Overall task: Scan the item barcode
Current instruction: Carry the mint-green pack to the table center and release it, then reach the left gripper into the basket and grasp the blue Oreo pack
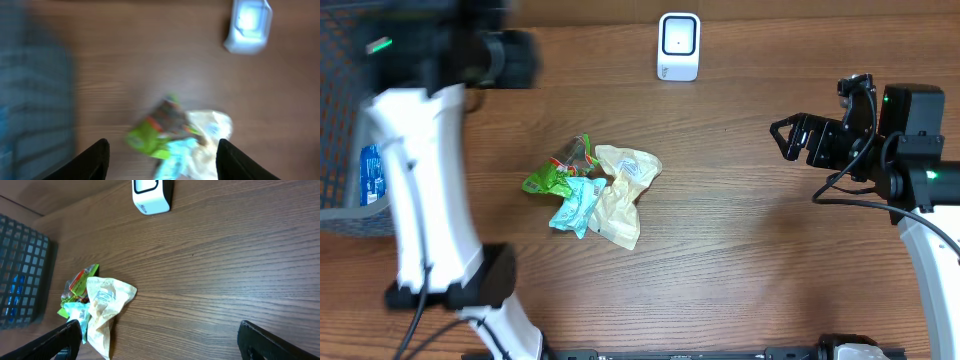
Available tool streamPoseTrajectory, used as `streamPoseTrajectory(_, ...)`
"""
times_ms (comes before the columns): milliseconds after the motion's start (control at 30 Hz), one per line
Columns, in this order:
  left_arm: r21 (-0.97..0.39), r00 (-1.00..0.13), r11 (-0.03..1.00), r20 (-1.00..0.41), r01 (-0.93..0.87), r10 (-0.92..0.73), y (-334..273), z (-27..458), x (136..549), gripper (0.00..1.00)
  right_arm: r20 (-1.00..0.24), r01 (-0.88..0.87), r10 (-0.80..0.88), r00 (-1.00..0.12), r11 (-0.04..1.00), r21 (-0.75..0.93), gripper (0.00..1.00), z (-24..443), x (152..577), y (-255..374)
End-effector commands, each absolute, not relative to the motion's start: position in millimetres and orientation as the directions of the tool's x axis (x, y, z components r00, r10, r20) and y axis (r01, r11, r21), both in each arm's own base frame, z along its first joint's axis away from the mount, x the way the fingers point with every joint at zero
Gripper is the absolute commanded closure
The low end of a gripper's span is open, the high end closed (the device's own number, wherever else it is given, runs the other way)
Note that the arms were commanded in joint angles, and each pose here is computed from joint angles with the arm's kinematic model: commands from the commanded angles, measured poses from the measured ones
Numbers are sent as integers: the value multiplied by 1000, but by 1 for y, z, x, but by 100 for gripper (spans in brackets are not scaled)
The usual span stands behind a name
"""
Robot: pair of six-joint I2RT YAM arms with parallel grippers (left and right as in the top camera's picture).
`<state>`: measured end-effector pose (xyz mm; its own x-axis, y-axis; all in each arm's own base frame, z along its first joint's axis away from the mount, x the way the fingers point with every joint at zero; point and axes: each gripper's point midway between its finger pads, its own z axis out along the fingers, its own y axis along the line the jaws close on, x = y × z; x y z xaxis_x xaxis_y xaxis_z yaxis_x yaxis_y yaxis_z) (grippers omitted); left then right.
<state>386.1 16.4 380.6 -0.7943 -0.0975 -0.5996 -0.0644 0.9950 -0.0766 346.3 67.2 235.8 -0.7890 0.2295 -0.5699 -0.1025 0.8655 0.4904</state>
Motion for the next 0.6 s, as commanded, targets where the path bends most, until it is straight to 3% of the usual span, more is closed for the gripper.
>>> streamPoseTrajectory(0,-72,-689,957,-680,-280,-252,77,420,338,41,-579,-110,231,-782,863,493,0,240,347,67)
streamPoseTrajectory(133,-102,-566,829,-684,-551,-460,157,426,284,38,-578,-118,230,-783,858,500,0,241,347,69)
streamPoseTrajectory(233,-114,-504,750,-674,-651,-540,197,415,277,34,-581,-132,227,-781,850,510,0,244,347,72)
streamPoseTrajectory(400,-105,-526,714,-603,-692,-599,242,364,309,25,-581,-132,227,-781,850,510,0,244,347,72)
streamPoseTrajectory(567,-87,-596,701,-459,-708,-659,273,285,346,28,-582,-132,227,-781,850,510,0,244,347,72)
